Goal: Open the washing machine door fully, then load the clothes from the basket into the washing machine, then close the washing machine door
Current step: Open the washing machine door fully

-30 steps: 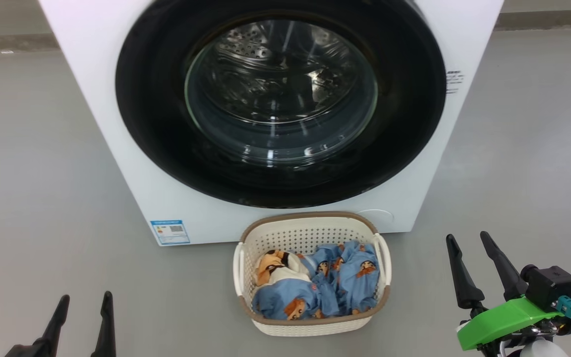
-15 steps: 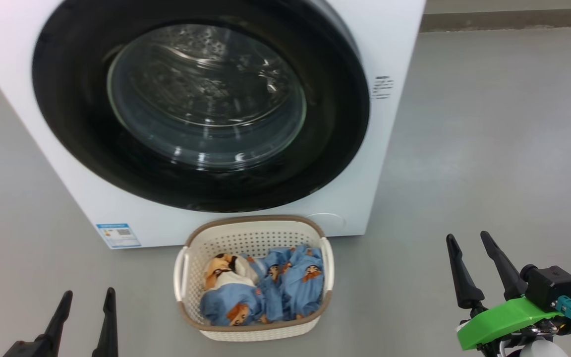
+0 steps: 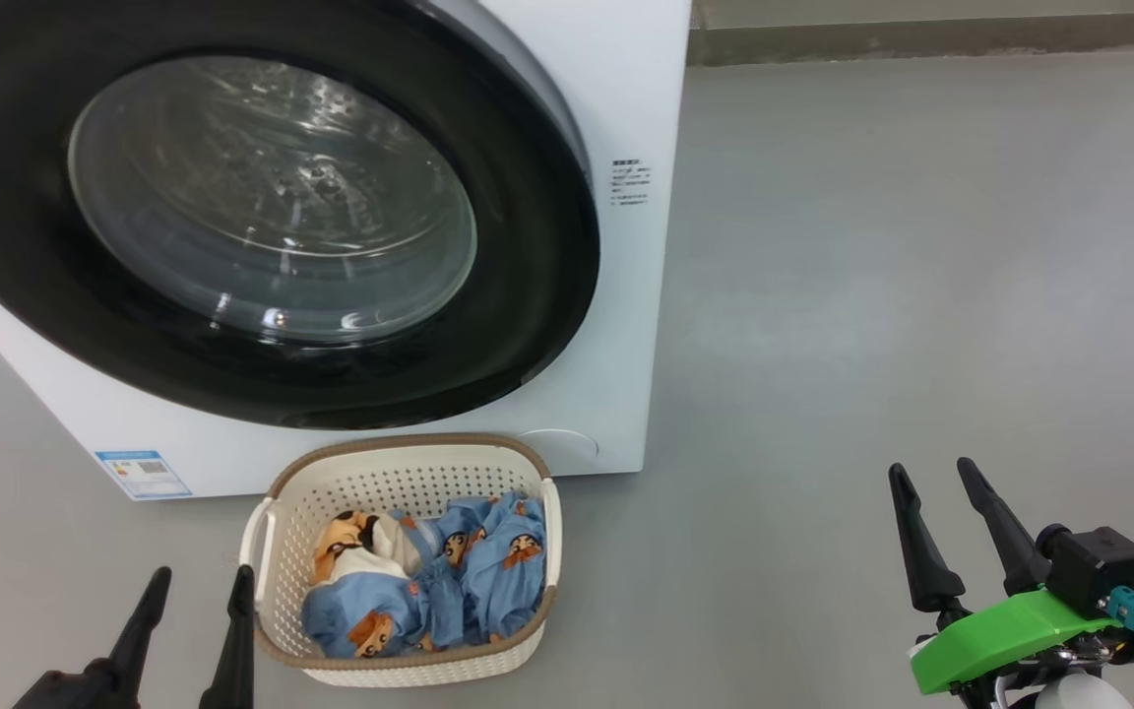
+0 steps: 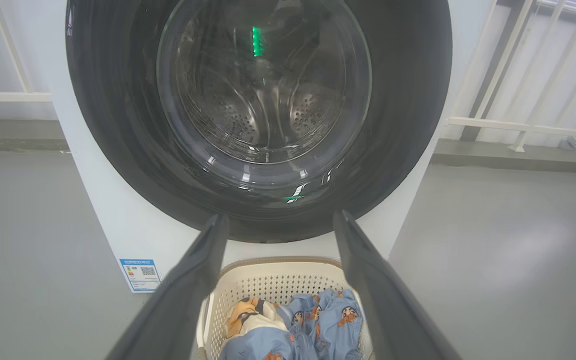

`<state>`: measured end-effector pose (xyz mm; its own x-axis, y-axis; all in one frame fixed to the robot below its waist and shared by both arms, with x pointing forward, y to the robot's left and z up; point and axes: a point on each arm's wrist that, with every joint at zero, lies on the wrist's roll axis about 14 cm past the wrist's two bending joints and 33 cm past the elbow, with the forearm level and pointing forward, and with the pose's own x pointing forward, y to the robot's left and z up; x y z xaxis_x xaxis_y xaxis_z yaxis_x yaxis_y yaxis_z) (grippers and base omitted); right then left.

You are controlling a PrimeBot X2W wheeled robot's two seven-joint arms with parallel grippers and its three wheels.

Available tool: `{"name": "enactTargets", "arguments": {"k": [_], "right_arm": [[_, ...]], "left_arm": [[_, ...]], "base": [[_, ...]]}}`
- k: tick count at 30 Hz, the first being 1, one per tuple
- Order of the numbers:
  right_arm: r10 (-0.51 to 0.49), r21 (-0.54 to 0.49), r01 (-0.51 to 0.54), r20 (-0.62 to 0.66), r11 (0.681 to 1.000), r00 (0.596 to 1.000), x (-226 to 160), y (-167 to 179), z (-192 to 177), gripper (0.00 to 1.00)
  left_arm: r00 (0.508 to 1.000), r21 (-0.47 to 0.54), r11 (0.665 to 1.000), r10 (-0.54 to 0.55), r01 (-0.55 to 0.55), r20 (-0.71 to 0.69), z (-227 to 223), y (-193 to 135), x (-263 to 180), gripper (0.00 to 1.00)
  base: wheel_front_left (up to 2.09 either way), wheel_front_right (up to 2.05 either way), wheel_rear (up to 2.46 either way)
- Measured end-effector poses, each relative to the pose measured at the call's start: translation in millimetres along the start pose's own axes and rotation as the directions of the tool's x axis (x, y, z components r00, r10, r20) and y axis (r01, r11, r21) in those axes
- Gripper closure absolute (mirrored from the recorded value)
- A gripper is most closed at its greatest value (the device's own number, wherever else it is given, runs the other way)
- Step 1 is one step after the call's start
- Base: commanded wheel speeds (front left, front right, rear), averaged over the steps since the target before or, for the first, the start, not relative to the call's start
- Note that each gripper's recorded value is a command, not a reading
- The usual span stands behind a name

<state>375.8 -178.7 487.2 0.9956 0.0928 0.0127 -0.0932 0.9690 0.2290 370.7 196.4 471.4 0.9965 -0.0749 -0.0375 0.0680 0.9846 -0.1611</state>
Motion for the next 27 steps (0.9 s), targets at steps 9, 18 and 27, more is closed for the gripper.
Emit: {"name": "enactTargets", "arguments": {"k": [9, 18, 27], "right_arm": [[0.005, -0.004, -0.005, 0.007, 1.000, 1.000, -0.6, 0.8, 2.6, 0.00], [0.001, 0.090, -0.003, 0.026, 0.996, 1.000, 10.1, 8.6, 5.5, 0.64], [-0.005, 0.275, -0.029, 0.122, 0.961, 0.992, 47.2, 18.7, 36.1, 1.00]], "left_arm": [[1.000, -0.006, 1.000, -0.005, 0.005, 0.008, 2.4, -2.3, -1.4, 0.00], [1.000, -0.030, 1.000, 0.003, -0.003, -0.001, -2.3, -3.8, -1.9, 0.00], [1.000, -0.046, 0.999, 0.006, -0.007, -0.025, -11.4, -6.0, -0.9, 0.00]], "base": [[0.13, 0.13, -0.27], [0.00, 0.00, 0.00], [0.00, 0.00, 0.00]]}}
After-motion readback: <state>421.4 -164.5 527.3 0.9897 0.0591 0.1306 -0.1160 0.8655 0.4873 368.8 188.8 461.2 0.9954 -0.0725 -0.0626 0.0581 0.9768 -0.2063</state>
